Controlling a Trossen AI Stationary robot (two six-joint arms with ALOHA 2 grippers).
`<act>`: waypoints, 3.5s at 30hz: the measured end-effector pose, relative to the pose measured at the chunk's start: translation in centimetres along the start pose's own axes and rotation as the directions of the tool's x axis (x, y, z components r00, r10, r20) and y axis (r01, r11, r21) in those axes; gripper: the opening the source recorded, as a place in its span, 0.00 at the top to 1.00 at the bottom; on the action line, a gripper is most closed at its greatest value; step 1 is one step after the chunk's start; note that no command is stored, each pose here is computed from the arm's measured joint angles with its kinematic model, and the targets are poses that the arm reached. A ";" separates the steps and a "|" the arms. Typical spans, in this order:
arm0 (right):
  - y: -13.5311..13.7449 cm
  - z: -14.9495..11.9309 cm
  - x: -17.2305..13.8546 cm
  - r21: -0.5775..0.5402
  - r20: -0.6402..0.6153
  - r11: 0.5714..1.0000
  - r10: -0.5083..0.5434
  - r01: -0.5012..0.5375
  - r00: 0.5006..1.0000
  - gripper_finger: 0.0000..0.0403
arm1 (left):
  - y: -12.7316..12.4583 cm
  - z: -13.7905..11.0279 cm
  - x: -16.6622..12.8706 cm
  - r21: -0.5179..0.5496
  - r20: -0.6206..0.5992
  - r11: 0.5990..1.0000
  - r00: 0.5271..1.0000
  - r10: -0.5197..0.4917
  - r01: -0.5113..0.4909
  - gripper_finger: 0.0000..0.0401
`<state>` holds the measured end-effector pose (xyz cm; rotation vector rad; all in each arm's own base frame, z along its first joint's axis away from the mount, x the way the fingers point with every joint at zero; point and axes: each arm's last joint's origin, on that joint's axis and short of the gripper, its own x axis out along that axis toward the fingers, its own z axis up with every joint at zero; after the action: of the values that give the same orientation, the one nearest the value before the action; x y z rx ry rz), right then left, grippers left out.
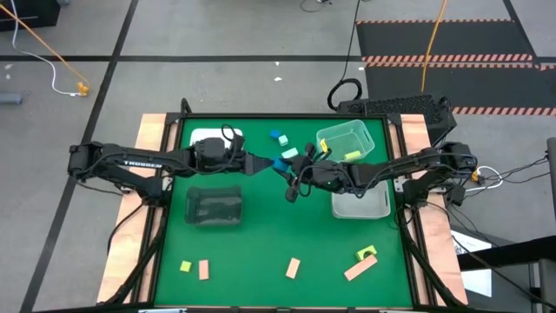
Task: Sort & place blocks by color
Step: Put the blue block into the black bin
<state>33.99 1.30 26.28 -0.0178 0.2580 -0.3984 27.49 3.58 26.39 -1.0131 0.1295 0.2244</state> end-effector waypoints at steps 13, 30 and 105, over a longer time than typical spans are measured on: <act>0.1 0.2 0.0 -0.013 0.015 1.000 0.003 -0.003 1.000 0.72 | 0.4 -0.4 1.6 -0.005 0.022 0.999 0.999 -0.039 0.039 0.62; 0.1 0.2 -0.1 -0.050 0.015 0.999 0.004 -0.003 1.000 0.49 | 0.0 -0.3 1.6 0.097 0.035 0.993 0.996 -0.077 0.074 0.86; -11.4 -4.5 -0.7 0.385 -0.300 0.898 -0.098 0.215 0.949 0.47 | 3.5 -4.6 -9.7 0.074 -0.235 0.637 0.607 0.759 -0.767 0.86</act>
<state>27.85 -8.73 22.83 0.4413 0.4432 -0.6144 17.19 0.21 23.18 -0.9639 0.8107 0.8998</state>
